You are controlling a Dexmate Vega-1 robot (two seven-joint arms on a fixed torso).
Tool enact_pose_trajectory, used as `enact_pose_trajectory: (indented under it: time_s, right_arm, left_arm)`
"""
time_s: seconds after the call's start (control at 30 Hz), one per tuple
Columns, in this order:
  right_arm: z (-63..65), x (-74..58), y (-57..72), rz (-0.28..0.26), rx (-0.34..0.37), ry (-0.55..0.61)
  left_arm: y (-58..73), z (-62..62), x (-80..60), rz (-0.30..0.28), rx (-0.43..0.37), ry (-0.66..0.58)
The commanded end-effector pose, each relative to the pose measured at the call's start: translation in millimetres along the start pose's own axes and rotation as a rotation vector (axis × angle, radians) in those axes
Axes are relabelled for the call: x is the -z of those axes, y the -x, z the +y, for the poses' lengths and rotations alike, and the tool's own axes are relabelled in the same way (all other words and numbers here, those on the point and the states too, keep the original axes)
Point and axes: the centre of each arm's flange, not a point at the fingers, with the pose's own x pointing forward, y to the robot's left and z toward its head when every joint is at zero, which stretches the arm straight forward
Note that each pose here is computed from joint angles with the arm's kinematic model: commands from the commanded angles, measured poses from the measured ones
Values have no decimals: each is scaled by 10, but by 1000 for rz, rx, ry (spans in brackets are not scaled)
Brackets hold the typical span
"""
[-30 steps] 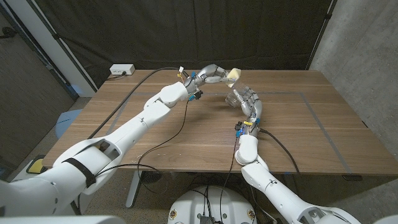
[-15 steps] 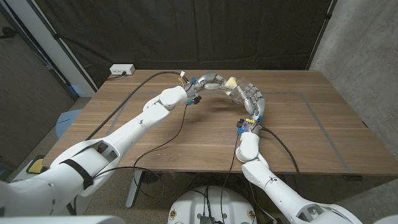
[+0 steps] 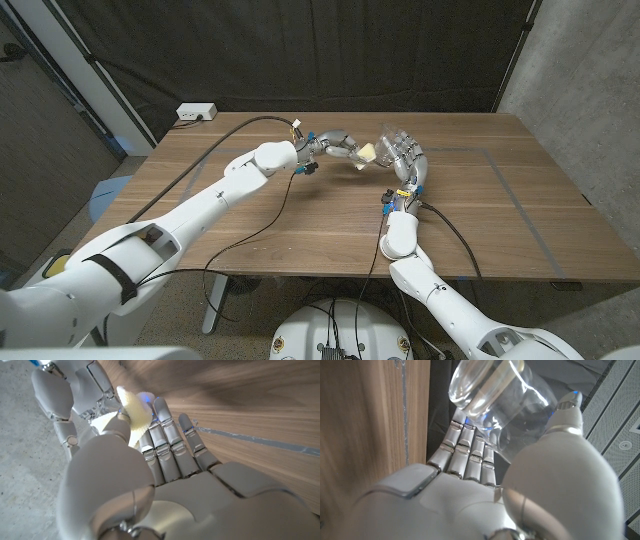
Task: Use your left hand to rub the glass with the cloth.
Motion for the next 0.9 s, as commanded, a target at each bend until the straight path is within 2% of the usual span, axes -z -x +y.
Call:
enact_pose_trajectory:
  time_s: [0.03,0.27,0.5,0.67,0.9]
  right_arm:
    - [-23,-66,21,-26,-19,39]
    - [-14,-132,9,-66,-54,122]
    - [27,-205,5,-129,-132,276]
    - [87,-245,14,-163,-203,355]
    - [168,-275,42,-184,-262,414]
  left_arm:
    - [297,155,89,132,14,-132]
    - [492,298,105,213,29,-261]
    - [643,396,91,282,22,-385]
    - [700,424,39,327,18,-527]
    - [744,412,-13,359,10,-637]
